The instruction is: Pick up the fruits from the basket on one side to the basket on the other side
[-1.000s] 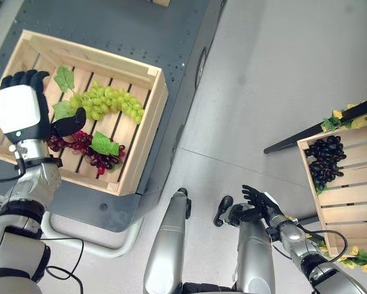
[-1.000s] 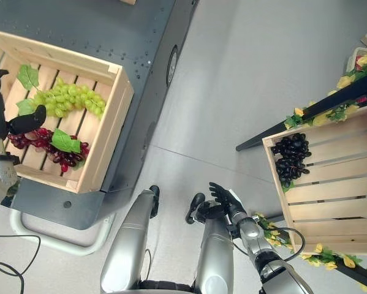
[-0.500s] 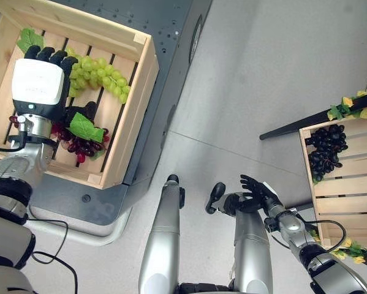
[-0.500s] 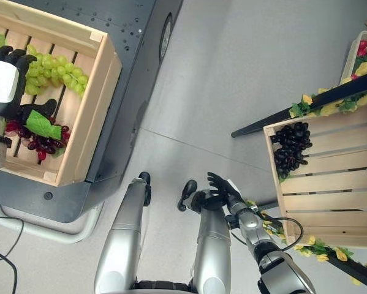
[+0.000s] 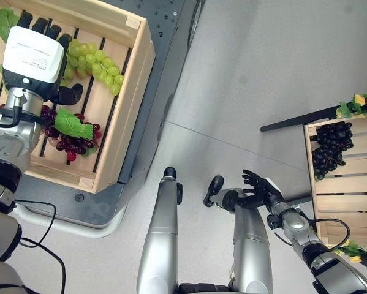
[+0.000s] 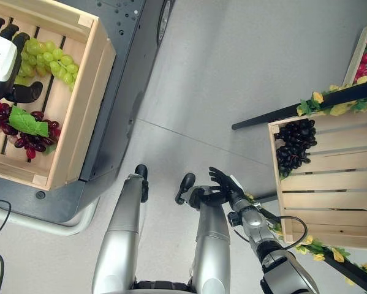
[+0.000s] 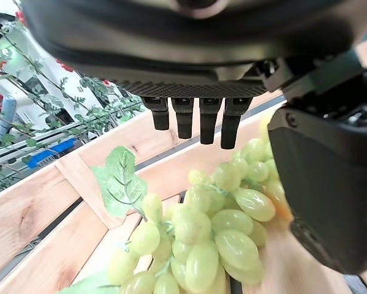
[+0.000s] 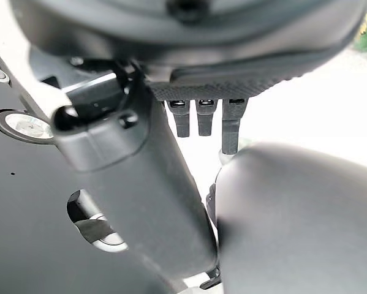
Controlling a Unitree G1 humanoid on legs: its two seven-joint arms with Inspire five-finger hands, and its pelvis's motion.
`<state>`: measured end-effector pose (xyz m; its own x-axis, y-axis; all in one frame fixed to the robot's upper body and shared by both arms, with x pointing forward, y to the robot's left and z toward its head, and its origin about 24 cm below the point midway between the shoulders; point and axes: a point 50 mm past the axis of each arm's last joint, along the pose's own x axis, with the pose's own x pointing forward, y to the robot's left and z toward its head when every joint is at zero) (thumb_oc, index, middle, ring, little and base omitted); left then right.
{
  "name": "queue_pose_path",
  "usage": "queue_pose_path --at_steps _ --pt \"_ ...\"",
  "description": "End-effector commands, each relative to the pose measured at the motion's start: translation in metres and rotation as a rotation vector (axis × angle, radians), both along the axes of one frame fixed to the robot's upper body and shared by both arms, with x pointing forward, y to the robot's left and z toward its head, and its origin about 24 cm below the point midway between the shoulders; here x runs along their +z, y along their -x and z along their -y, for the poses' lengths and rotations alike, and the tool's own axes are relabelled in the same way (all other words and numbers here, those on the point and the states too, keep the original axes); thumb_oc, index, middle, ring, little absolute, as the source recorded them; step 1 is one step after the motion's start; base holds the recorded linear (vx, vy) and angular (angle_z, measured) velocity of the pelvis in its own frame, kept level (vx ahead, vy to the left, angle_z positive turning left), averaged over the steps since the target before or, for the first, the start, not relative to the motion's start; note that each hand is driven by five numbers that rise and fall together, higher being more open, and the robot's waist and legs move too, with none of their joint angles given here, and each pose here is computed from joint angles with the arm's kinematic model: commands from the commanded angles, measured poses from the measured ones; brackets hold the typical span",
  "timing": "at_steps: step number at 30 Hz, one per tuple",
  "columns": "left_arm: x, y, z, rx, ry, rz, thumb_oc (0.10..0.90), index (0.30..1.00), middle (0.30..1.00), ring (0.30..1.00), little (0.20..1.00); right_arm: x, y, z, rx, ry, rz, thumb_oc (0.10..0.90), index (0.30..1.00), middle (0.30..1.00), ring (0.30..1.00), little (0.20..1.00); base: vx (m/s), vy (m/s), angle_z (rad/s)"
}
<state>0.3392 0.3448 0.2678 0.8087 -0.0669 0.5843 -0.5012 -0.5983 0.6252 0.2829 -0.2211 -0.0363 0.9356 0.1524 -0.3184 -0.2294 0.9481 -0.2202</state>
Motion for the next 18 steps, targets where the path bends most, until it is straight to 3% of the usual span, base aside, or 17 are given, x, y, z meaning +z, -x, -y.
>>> queue_pose_path --at_steps 1,8,18 --pt "0.069 0.027 -0.019 0.107 -0.093 0.254 0.8 0.9 0.9 0.9 0.9 0.0 0.017 0.026 -0.071 -0.019 0.043 0.8 0.9 0.9 0.9 0.9 0.0 0.0 0.0" --pt "0.08 0.025 -0.014 0.135 -0.12 0.264 0.8 0.9 0.9 0.9 0.9 0.004 0.013 0.021 -0.058 -0.035 0.063 0.8 0.9 0.9 0.9 0.9 0.01 0.006 -0.02" --pt "0.074 0.01 0.008 -0.023 -0.111 0.057 0.8 0.9 0.9 0.9 0.9 0.003 0.013 0.018 -0.057 -0.048 0.072 0.8 0.9 0.9 0.9 0.9 0.0 0.001 -0.02"
